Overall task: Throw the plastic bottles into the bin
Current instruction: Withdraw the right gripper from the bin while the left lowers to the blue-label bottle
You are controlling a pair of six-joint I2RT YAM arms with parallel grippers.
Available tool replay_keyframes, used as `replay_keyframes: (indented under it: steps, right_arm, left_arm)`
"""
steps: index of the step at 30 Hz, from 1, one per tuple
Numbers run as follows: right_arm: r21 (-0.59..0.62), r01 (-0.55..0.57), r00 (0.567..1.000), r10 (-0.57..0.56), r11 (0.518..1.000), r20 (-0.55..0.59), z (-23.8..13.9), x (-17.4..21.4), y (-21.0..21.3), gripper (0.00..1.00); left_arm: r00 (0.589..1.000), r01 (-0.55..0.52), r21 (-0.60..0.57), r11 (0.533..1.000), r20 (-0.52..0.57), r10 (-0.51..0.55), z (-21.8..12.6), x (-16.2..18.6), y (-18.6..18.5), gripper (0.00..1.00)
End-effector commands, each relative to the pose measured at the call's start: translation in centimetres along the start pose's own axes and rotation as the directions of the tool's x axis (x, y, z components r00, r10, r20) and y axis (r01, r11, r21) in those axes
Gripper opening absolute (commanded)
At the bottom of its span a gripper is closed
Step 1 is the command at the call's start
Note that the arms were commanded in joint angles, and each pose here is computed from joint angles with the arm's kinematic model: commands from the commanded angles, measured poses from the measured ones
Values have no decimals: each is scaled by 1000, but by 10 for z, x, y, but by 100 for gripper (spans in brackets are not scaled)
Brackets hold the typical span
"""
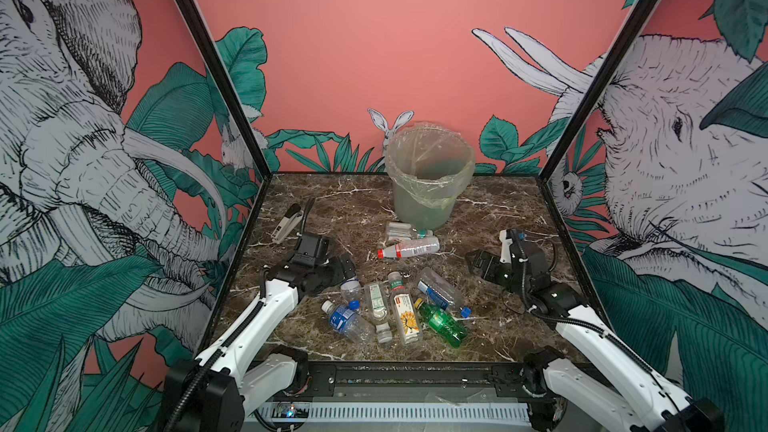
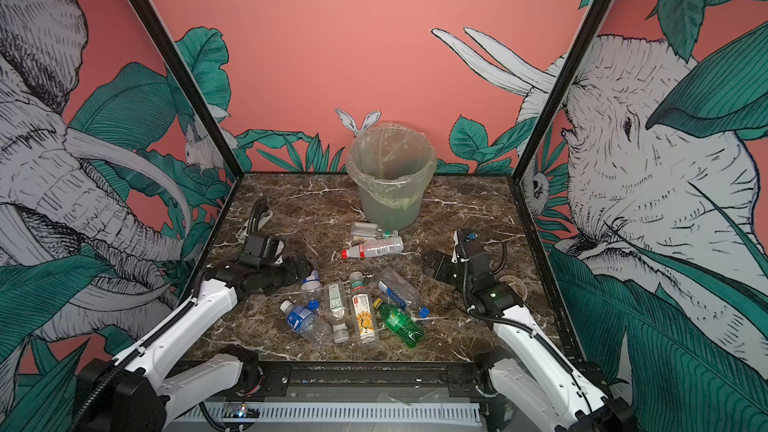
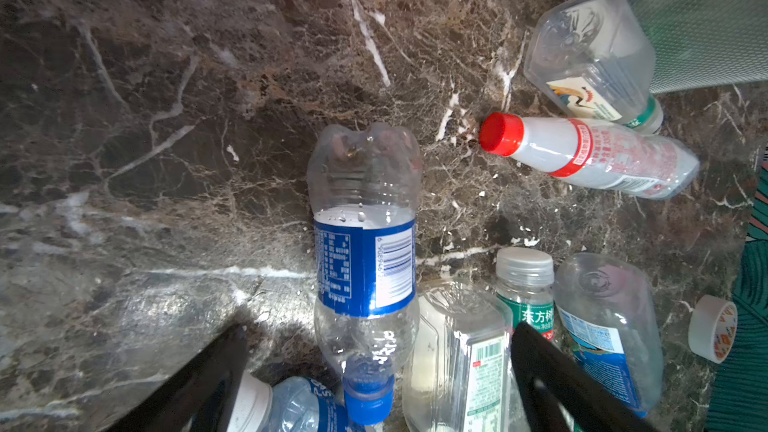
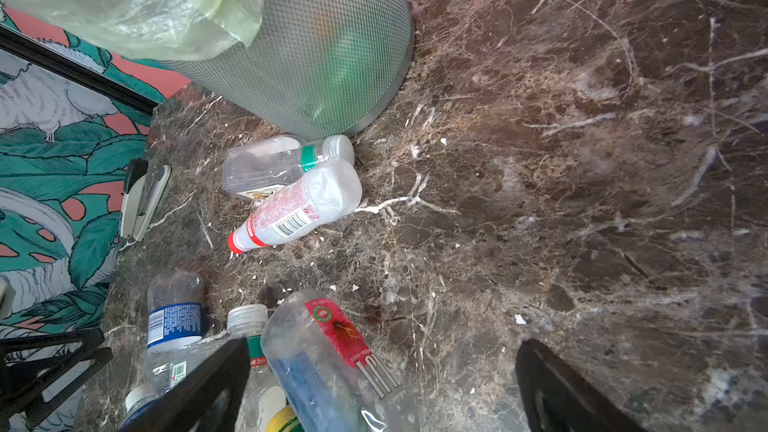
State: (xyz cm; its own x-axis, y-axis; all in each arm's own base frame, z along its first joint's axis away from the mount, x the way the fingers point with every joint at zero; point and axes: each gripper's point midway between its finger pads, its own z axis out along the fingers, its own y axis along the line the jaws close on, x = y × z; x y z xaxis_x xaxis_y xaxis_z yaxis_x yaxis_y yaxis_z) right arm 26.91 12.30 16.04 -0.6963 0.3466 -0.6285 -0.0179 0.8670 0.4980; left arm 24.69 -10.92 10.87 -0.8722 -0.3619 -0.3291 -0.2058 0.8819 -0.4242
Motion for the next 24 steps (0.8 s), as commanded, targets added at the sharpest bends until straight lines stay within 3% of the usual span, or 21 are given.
replay_keyframes:
  steps: [1, 11, 24]
  right_arm:
    - [-23, -6, 1000, 6, 1000, 28, 1, -5, 4, 99]
    - [-9, -23, 1000, 23, 1000, 11, 3, 4, -3, 99]
    - [11, -33, 999, 33, 999, 6, 4, 5, -7, 99]
  left_arm:
    - [999, -11, -6, 1000, -37, 11, 5, 9, 5, 99]
    - [993, -40, -7, 999, -111, 39, 28, 15, 5, 99]
    - [989, -80, -31, 996, -128, 76, 45, 15, 7, 95]
